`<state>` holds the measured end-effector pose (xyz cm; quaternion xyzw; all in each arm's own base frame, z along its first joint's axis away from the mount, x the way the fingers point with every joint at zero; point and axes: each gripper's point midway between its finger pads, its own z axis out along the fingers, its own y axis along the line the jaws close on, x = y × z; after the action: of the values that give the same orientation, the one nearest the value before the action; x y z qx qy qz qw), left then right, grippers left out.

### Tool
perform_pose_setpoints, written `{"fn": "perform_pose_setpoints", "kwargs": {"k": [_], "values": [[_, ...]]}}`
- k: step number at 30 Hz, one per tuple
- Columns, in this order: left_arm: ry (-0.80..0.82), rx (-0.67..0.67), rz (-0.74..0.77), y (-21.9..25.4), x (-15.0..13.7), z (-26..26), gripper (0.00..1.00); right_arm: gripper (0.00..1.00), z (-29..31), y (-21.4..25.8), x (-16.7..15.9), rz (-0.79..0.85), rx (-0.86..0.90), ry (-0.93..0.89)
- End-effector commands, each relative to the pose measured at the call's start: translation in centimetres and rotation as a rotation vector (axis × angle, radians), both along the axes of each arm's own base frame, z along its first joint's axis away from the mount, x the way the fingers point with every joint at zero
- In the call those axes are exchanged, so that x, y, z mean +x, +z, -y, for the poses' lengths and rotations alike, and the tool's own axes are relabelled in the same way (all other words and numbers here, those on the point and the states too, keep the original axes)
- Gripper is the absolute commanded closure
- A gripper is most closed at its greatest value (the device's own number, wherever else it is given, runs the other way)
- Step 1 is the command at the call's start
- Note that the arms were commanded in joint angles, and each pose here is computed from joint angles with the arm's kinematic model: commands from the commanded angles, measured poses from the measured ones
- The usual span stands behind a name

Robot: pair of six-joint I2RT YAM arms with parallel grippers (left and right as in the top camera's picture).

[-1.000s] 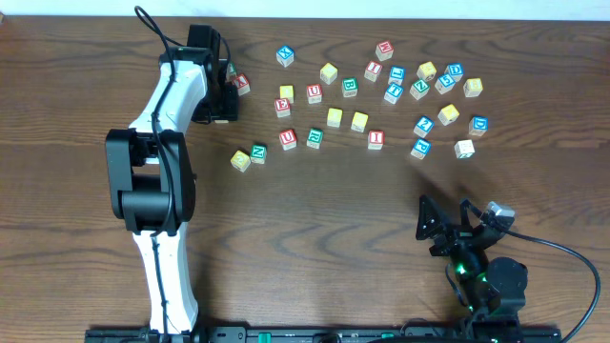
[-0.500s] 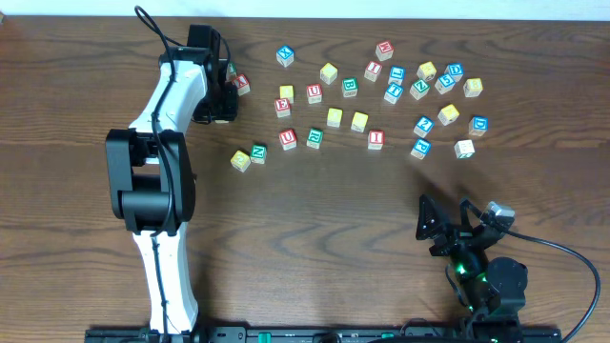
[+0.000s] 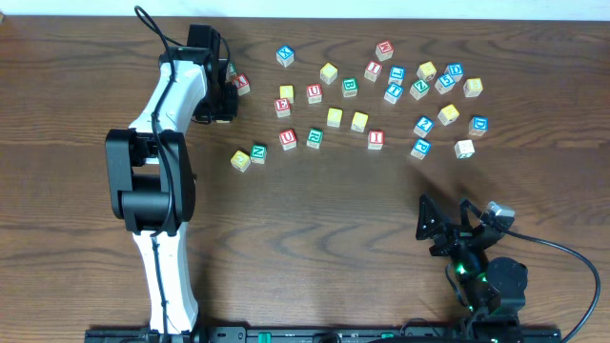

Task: Spell out AI2
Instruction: 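Lower the left gripper and close it on the A block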

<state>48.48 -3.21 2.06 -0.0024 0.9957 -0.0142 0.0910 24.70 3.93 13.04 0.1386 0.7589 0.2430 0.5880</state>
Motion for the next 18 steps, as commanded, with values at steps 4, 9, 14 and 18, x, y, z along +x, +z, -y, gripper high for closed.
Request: {"fn": "perform_pose_setpoints", "kwargs": {"k": [4,9,14,18], "values": [[0.001,0.010,-0.007,-0.51,0.18,-0.26,0.64,0.01,0.14,-0.08,-0.01,-0.002,0.004,-0.005],[-0.002,0.011,-0.004,-0.50,0.25,-0.27,0.76,0.01,0.14,-0.08,-0.01,-0.002,0.004,-0.005],[-0.002,0.011,-0.004,-0.50,0.25,-0.27,0.80,0.01,0.13,-0.08,-0.01,-0.002,0.005,-0.005],[-0.002,0.011,-0.004,-0.50,0.25,-0.27,0.81,0.01,0.13,-0.08,-0.01,-0.002,0.005,-0.005]]}}
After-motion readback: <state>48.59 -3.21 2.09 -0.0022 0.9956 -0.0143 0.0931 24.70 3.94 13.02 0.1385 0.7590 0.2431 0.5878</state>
